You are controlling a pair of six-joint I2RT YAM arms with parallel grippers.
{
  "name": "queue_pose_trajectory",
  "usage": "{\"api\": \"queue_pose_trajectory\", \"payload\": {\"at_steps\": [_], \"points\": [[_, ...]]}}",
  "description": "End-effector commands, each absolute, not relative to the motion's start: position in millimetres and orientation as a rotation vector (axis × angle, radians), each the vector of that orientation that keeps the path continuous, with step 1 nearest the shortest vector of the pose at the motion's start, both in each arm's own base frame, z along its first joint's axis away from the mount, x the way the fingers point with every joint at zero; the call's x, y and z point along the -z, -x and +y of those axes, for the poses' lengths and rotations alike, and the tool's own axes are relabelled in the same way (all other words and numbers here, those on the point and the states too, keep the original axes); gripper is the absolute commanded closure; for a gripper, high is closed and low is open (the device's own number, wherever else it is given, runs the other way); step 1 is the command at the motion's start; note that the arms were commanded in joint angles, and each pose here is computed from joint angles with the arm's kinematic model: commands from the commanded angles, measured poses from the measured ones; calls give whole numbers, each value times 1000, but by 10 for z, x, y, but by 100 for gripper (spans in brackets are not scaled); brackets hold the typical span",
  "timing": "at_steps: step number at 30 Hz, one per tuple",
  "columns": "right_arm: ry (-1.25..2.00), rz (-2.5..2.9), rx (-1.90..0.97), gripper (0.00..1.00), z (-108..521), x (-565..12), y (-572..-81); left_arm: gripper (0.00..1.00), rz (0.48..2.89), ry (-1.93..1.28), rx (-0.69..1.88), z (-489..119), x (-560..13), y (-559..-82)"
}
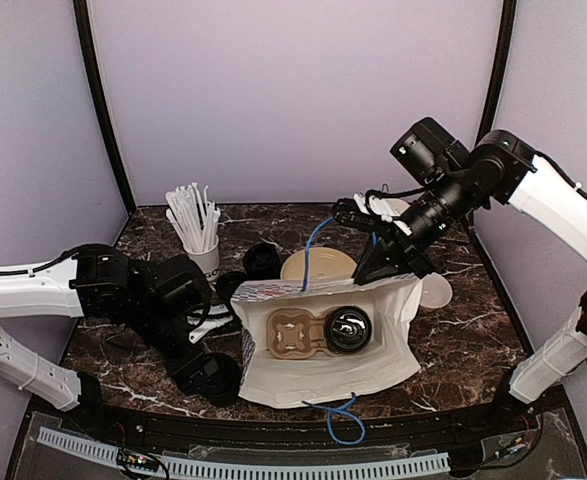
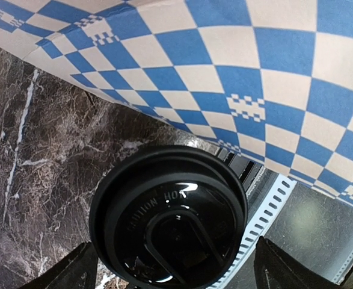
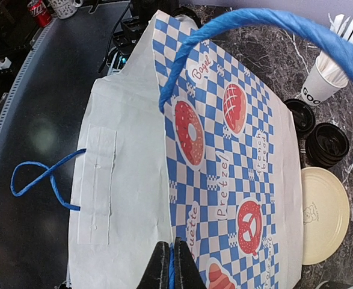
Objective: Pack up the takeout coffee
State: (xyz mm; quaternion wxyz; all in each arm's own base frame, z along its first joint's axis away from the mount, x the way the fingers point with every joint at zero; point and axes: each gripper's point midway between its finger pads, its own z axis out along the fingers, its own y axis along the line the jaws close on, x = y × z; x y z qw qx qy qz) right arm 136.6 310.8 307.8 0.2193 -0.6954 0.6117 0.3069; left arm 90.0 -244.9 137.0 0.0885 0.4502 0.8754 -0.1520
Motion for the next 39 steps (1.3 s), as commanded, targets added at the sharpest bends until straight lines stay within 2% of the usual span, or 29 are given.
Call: {"api": "queue_pose_trajectory", "payload": {"at_steps": [1, 19, 31, 39], "points": [[1887, 1664, -835, 100, 3021, -3223, -1363, 8, 2559, -1347, 468, -2525, -1441, -922], [1884, 1680, -821, 100, 3015, -3174, -1394, 7, 2543, -1389, 331, -2521, -1345, -1003], [1882, 1692, -814, 100, 3028, -3143, -1423, 28, 2546, -1415, 379, -2564, -1401, -947], [1883, 1700, -807, 100, 3038, -3117, -1441, 32, 2504, -1356, 443, -2585, -1667, -958]]}}
